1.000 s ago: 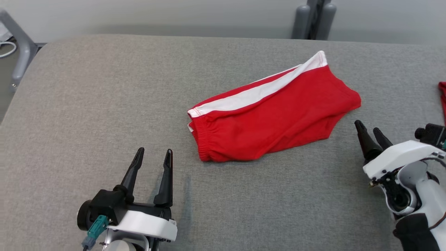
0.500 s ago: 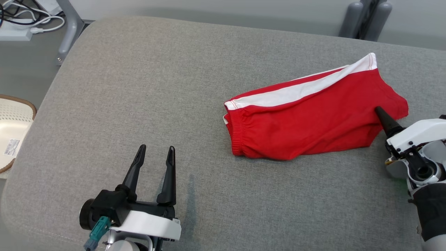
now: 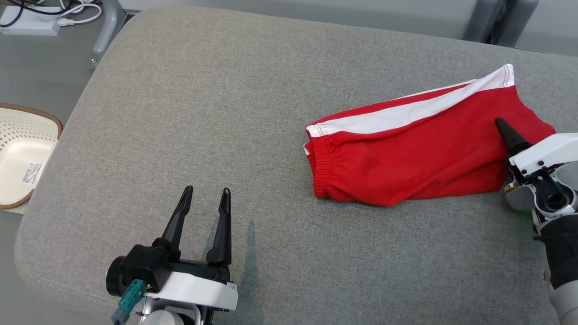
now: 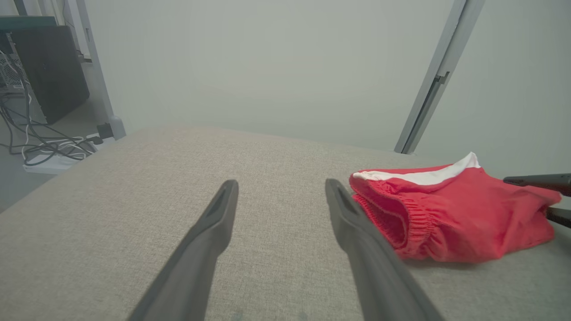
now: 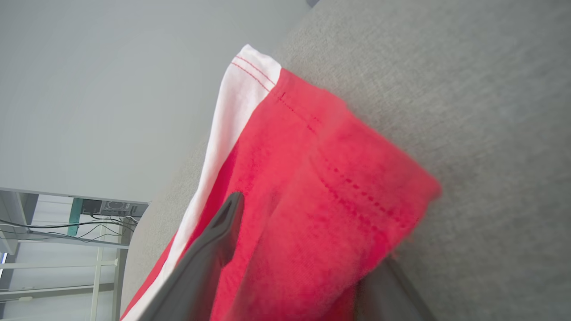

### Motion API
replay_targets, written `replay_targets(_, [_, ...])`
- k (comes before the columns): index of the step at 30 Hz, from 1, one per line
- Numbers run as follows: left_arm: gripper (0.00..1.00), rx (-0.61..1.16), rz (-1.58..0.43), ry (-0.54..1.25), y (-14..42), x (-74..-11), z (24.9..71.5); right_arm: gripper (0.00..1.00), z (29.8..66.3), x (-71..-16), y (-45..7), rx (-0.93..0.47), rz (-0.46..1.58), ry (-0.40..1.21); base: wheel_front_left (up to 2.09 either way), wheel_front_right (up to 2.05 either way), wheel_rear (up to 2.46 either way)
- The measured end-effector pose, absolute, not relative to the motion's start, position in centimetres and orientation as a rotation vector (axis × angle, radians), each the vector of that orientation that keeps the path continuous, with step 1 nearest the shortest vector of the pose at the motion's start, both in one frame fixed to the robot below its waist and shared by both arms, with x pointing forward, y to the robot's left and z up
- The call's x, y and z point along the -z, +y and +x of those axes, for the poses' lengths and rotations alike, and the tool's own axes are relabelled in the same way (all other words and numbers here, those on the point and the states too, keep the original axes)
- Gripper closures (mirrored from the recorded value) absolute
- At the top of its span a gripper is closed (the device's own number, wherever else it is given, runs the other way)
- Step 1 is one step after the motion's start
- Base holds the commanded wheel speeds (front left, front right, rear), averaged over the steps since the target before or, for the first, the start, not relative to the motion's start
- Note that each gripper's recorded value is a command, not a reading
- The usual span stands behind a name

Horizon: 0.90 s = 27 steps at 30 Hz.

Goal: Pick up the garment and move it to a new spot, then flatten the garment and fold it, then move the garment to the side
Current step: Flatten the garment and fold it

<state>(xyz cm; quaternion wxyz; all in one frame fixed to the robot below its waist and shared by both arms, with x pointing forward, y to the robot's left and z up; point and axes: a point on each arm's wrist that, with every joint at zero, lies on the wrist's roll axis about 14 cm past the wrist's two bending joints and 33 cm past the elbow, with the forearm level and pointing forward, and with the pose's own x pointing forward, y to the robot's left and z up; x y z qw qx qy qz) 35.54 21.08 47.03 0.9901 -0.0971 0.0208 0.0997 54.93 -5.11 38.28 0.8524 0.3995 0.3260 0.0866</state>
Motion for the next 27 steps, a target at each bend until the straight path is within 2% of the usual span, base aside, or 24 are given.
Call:
replay_targets(1, [0.00, -0.200, -0.195, 0.042, 21.1, -47.0, 35.5, 0.55, 54.9, -38.3, -5.1, -0.182, 0.841, 0.686, 0.00, 0.00, 0.00])
replay_targets(3, [0.00, -0.199, -0.194, 0.040, 21.1, -47.1, 35.7, 1.00, 55.1, -38.4, -5.0, -0.184, 0.838, 0.675, 0.00, 0.00, 0.00])
replay_targets(15, [0.00, -0.168, -0.202, 0.025, 20.3, -47.5, 36.2, 1.00, 54.7, -40.5, -6.2, -0.167, 0.863, 0.542, 0.00, 0.00, 0.00])
replay_targets(27, [0.00, -0.134, -0.220, -0.010, 19.4, -48.6, 35.9, 1.00, 52.5, -42.0, -12.5, -0.023, 0.876, 0.382, 0.00, 0.00, 0.00])
